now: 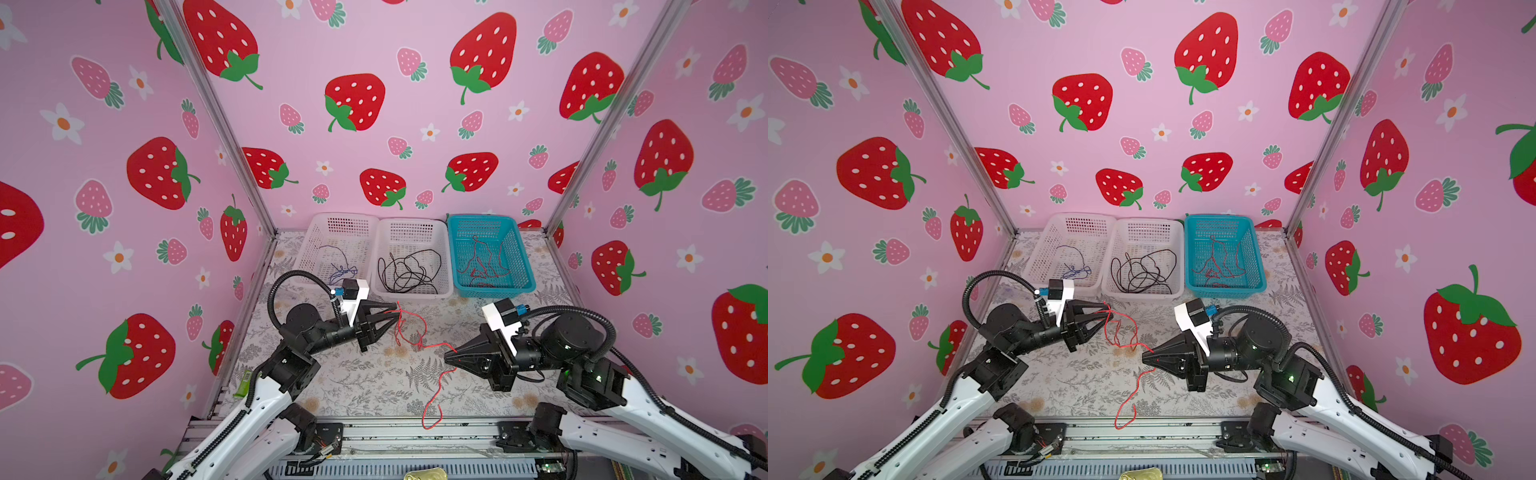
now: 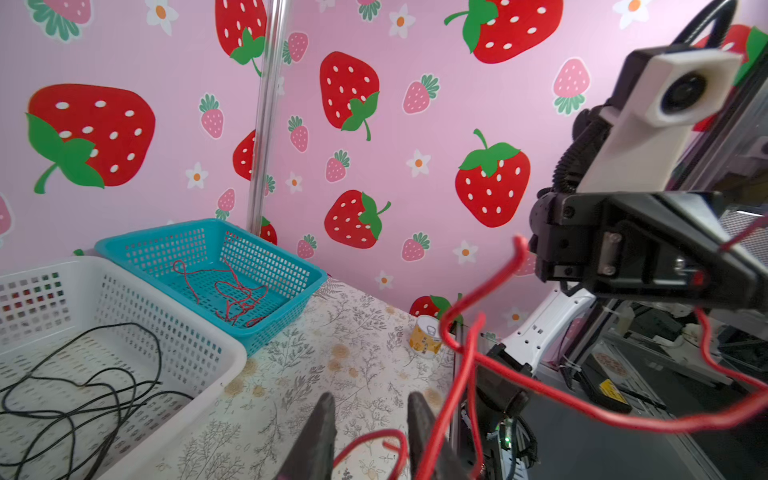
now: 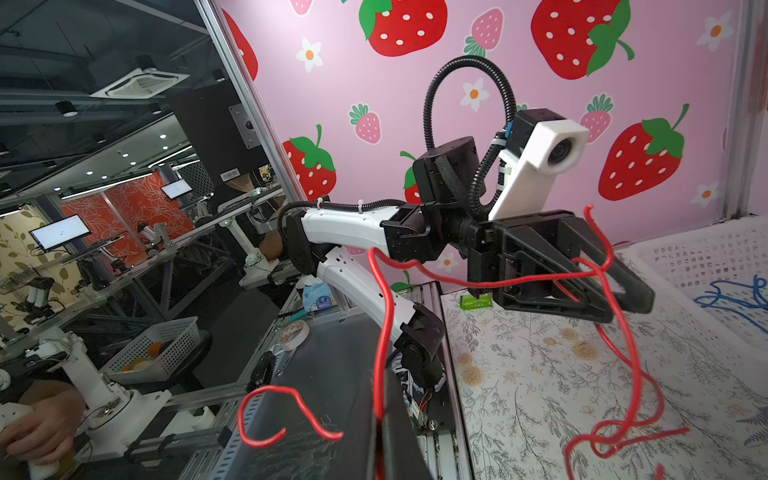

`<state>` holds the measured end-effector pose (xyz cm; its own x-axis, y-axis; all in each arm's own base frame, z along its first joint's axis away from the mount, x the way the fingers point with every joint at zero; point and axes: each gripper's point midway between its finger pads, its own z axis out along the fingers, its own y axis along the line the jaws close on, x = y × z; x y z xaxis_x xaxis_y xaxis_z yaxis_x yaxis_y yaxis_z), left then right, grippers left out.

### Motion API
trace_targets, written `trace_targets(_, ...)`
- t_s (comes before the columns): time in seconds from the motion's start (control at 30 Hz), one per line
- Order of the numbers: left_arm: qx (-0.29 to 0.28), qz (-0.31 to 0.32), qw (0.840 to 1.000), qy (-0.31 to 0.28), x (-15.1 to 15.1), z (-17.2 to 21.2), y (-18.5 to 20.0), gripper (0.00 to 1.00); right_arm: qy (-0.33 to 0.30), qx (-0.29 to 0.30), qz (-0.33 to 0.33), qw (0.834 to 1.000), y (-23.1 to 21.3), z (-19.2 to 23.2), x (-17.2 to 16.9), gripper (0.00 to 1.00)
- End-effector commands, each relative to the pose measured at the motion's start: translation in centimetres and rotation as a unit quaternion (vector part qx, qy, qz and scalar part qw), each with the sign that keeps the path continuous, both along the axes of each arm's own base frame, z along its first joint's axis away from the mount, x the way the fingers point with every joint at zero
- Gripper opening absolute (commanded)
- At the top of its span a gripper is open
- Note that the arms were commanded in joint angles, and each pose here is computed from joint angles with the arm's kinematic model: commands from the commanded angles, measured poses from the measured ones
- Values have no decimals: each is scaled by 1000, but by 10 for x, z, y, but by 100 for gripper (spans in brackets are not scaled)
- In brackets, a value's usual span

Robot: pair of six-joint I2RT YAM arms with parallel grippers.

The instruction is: Untangle the cables

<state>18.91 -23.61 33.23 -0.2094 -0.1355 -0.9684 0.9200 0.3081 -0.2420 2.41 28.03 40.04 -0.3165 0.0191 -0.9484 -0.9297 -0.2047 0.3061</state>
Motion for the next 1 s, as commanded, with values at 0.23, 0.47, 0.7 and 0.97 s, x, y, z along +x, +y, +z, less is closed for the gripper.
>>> trace_targets(0.23,12,-36,999,-12,-13,5,-5,0,-9,9,-53,999,-4,3,14,0)
trace_targets(0.47,21,4,1000,-1,-1,4,0,0,34,-19,-75,996,2,-13,25,0)
trace_targets(0.7,12,33,999,-4,11,18,2,0,101,-60,-92,989,7,-54,34,0)
trace_targets(0.97,43,92,995,3,30,6,11,0,118,-58,-97,987,-2,-56,32,0)
